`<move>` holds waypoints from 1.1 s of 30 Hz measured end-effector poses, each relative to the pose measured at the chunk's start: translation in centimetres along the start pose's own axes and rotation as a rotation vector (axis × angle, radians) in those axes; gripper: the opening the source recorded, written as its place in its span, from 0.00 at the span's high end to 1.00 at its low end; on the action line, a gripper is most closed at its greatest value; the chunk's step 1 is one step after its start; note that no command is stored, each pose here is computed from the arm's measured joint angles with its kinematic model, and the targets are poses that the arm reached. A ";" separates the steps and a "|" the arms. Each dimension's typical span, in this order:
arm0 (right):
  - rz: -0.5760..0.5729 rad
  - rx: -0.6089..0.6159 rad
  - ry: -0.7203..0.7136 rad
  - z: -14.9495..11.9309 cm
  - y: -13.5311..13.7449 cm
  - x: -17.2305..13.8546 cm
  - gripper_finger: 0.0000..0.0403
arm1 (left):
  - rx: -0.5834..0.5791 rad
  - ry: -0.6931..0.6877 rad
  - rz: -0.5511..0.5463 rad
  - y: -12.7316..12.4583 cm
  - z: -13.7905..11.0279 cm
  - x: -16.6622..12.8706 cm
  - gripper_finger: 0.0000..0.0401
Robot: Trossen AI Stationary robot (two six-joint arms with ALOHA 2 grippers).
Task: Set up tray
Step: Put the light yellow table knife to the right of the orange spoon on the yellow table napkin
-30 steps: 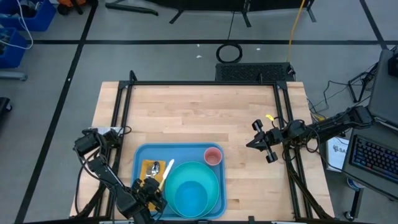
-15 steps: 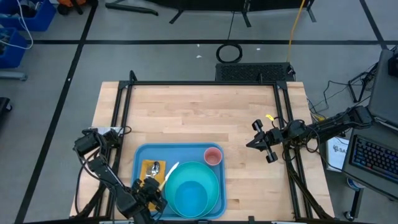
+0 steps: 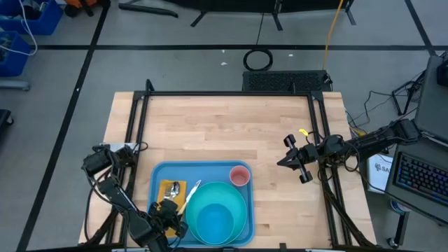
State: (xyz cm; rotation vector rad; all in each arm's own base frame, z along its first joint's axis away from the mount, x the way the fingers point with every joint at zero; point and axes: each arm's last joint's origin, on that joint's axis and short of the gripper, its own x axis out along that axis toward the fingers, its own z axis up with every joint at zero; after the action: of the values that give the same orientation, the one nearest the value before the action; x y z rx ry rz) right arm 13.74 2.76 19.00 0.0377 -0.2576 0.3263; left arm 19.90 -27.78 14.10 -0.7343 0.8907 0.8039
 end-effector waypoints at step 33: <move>0.000 0.000 0.001 0.0 0.0 0.0 1.00 | -0.341 -0.038 -0.009 0.8 -0.8 -0.7 0.77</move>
State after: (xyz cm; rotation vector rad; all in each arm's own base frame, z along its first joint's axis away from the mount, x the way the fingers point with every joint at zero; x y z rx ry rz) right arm 13.74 2.76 18.99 0.0378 -0.2571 0.3261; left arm 18.65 -28.17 14.18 -1.0168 0.7227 0.9716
